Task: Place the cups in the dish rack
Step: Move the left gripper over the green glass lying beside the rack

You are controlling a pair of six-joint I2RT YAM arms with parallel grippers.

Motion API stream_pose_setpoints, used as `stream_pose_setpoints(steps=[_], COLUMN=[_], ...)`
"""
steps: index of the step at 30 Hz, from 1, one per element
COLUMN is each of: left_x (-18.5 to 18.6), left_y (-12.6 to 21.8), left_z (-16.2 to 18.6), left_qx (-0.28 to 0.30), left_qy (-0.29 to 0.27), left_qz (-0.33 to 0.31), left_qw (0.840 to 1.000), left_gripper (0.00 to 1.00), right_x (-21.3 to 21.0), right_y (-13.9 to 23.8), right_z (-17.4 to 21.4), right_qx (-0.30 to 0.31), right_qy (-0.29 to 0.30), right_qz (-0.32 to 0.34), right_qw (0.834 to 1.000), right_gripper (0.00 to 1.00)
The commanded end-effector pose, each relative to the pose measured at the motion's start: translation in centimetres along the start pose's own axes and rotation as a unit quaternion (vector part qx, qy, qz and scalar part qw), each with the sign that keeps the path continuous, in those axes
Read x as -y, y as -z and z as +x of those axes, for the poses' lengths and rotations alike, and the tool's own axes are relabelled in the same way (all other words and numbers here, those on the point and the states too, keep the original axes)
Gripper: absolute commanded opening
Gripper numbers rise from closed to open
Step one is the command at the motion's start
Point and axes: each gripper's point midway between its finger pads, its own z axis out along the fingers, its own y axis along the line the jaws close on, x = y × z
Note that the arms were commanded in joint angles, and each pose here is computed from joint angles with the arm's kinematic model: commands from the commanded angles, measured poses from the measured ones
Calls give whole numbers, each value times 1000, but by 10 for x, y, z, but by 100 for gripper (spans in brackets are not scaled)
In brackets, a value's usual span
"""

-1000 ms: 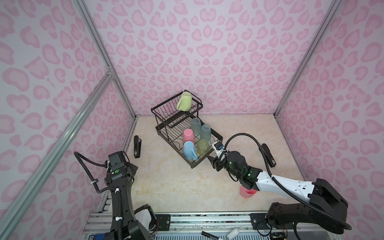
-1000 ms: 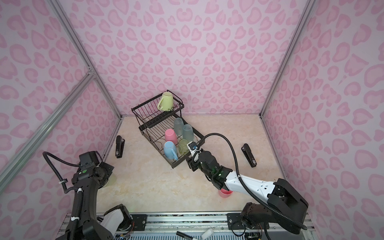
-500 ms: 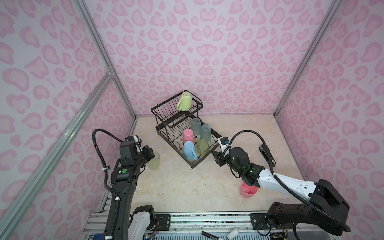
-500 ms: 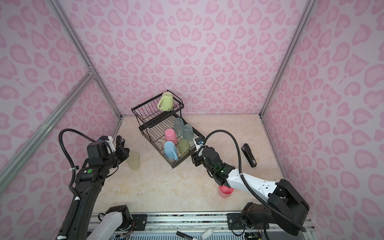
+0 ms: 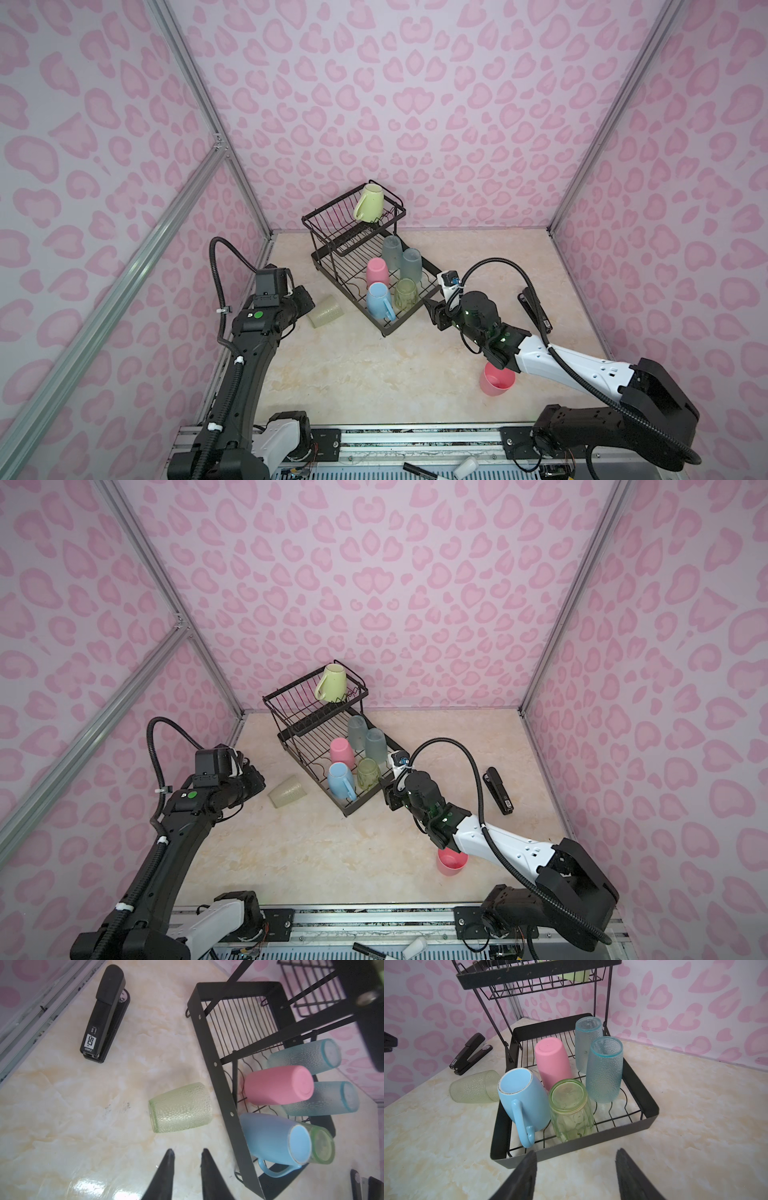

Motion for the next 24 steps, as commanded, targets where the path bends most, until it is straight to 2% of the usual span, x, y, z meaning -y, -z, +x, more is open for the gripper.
stream_pose_setpoints(steps=[1,3,9,13,20,24], left_x=[-14,-18,-33,-30,-20,-12], left_y=[-17,-28,-48,-57,-67,-75], left_z=[13,20,27,24,18,22], left_qx=[-31,-48,-82,-89,-96,-98], left_qy=[-8,-20,-35,-35,-15,-7], left_qz=[-35,-59,-144,-162,-188,-186], left_qw=[999,997,986,982,977,978], left_gripper=[41,47,53,64,65,71], right_x=[-3,-3,-7,-7,-4,-5], right_y=[-1,-1,-2,-1,1,0], right_z=[0,1,4,7,11,13], right_qx=[1,-1,-3,-5,-7,-9], right_qy=[-1,2,6,12,19,22], right_qz=[-8,-10,-20,-23,-17,-20], right_qw=[1000,1000,1000,1000,1000,1000], right_gripper=[61,61,63,64,65,67])
